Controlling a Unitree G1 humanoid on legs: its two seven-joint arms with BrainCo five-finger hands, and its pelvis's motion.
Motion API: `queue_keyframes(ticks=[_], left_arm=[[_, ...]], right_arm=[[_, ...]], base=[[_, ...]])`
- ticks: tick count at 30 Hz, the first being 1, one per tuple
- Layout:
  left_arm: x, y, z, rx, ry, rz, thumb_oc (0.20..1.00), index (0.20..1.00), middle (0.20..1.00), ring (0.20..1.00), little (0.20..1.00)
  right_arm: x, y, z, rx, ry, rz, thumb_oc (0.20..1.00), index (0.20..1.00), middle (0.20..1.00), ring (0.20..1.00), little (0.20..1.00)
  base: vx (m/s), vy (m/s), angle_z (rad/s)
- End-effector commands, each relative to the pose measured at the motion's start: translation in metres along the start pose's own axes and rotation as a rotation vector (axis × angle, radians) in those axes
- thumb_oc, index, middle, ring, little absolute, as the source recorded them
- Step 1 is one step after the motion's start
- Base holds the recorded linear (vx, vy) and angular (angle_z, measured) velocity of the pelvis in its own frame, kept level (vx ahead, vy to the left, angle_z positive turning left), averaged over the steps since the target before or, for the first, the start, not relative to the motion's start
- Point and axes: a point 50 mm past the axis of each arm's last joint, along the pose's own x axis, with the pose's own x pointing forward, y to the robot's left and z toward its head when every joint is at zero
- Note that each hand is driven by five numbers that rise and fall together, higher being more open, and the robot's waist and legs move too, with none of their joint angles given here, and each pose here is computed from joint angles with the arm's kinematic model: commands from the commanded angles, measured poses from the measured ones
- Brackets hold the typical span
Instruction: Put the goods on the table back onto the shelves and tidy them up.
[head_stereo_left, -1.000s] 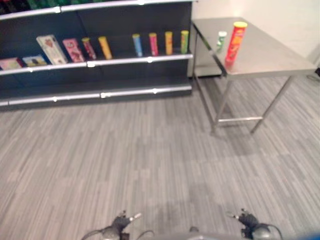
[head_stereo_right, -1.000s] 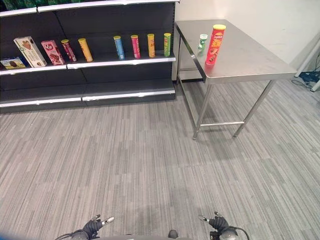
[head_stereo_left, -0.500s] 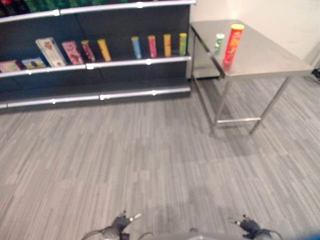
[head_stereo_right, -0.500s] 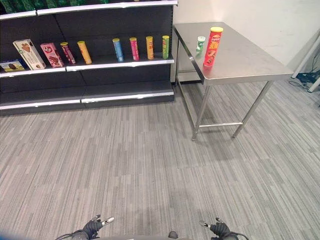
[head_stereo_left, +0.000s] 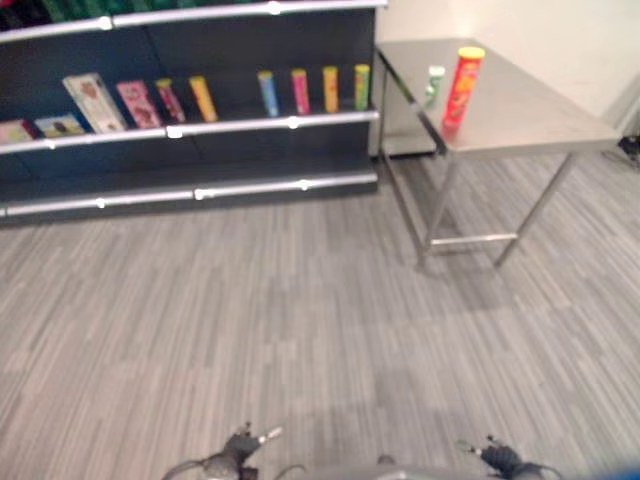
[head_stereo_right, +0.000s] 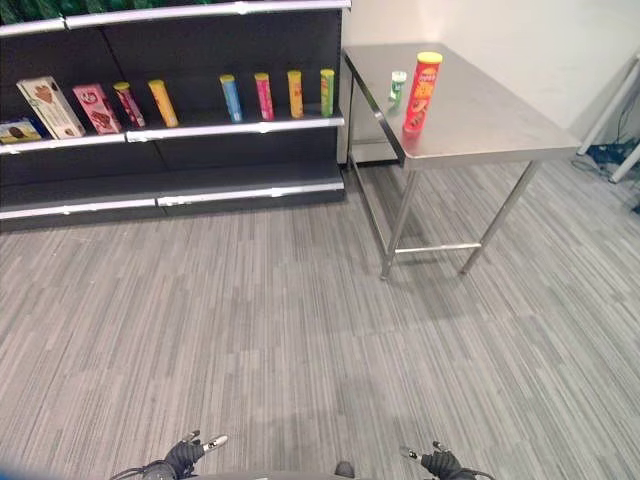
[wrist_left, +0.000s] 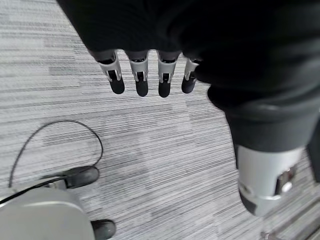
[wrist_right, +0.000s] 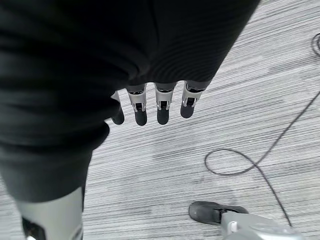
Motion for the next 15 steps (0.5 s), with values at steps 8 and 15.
queue_keyframes(ticks=[8,15], left_arm=[[0.005,0.020,0.034,-0.016,-0.106,0.047,1.000,1.000,1.000,1.000,1.000],[0.005,0.021,0.030,-0.039,-0.095,0.051,1.000,1.000,1.000,1.000,1.000]], right_arm=[[0.002,-0.008,0.024,0.047,-0.086,-0.027,1.000,1.000,1.000,1.000,1.000],[0.001,-0.012,0.020,0.058,-0.085,-0.035,1.000,1.000,1.000,1.000,1.000]], base=[[0.13,0.168,-0.05],[0.37,-0.063,0.06]])
